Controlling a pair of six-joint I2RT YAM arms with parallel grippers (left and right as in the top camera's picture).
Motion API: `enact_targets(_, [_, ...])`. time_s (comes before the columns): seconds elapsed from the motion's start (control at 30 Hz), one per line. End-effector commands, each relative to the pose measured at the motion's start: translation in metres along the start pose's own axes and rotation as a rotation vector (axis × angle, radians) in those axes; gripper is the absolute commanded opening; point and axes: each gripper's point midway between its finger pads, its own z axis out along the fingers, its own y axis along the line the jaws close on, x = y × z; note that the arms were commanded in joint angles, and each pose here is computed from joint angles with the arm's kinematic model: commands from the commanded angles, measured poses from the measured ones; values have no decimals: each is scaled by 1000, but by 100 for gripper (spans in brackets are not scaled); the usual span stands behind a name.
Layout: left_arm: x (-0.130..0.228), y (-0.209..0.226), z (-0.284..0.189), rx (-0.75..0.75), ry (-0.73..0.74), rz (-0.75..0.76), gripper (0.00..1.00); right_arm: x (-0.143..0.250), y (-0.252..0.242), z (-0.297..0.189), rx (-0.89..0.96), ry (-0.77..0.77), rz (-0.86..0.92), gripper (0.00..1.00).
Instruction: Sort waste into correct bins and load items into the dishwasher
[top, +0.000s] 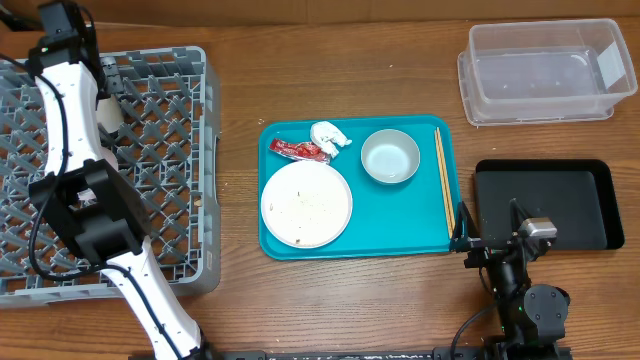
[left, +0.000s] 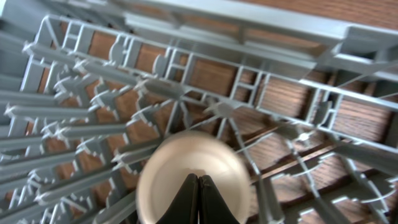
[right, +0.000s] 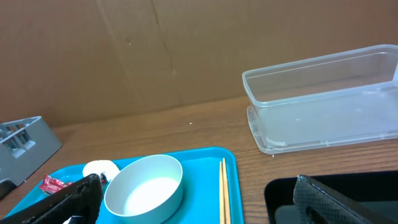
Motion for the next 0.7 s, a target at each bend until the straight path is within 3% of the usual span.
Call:
enact_targets(0.0, [-8, 29, -23, -37, -25, -94, 4, 1, -2, 0, 9, -9, 3, 100])
enact_targets(0.17, [6, 45, -30, -16, 22, -180, 4, 0, -2, 0, 9, -9, 3, 100])
enact_targets(0.33, [0, 41, -51, 173, -1, -271, 4, 1, -2, 0, 9, -9, 3, 100])
enact_targets(0.43, [-22, 39, -93, 294, -110, -286, 4, 1, -2, 0, 9, -9, 3, 100])
enact_targets(0.67, [-53, 15, -200, 390, -324, -244, 4, 1, -2, 0, 9, -9, 3, 100])
